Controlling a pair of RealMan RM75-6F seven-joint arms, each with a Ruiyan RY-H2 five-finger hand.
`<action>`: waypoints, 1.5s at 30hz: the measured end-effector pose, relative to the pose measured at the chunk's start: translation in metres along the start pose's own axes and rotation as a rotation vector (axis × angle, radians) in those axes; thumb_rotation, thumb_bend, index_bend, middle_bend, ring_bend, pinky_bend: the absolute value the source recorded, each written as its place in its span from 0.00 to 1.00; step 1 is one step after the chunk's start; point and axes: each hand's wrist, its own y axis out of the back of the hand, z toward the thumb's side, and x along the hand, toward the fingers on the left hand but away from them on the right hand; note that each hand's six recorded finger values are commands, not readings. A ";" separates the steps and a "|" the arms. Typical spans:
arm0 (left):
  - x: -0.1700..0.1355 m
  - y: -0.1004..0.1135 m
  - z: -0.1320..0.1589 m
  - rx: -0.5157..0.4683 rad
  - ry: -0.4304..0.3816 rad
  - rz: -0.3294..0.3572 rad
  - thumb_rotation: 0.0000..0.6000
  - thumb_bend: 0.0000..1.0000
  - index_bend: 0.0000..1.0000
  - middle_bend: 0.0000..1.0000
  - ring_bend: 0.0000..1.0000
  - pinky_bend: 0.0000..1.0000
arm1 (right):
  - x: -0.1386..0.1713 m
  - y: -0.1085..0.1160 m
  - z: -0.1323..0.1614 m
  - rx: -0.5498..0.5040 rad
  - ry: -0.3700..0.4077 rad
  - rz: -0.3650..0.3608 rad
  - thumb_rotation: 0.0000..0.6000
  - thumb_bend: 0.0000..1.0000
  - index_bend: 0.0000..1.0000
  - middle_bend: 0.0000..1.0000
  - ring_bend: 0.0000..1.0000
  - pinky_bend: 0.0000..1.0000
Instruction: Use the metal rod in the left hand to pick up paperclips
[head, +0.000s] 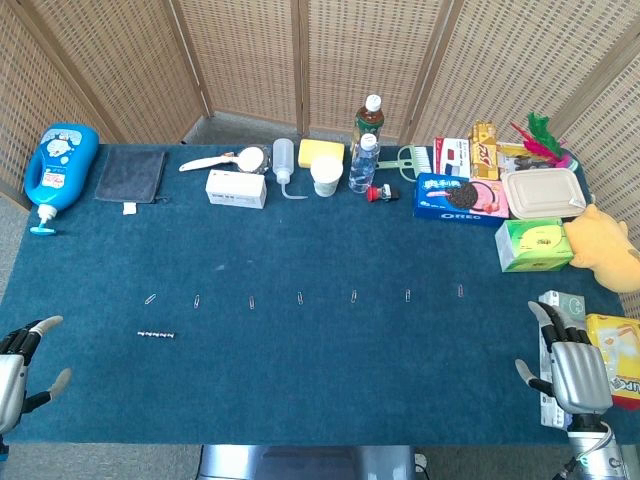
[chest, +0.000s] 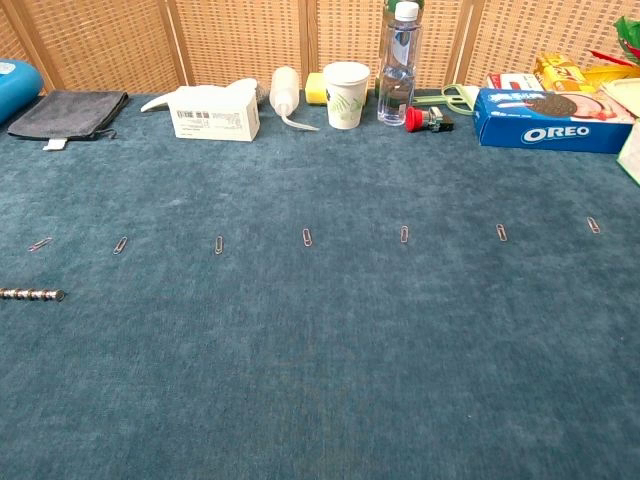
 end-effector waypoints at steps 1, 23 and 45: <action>0.001 -0.001 0.000 0.000 0.000 -0.002 1.00 0.43 0.20 0.26 0.28 0.38 | -0.001 0.000 0.000 0.001 -0.001 0.001 1.00 0.27 0.11 0.16 0.13 0.24; 0.021 0.005 0.008 0.004 -0.068 -0.013 1.00 0.43 0.20 0.26 0.28 0.38 | 0.003 0.000 -0.006 -0.011 -0.020 -0.007 1.00 0.27 0.11 0.16 0.13 0.24; 0.084 -0.012 0.030 0.197 -0.228 -0.123 1.00 0.43 0.24 0.94 1.00 1.00 | 0.001 0.000 -0.003 0.008 -0.030 -0.003 1.00 0.27 0.11 0.16 0.13 0.24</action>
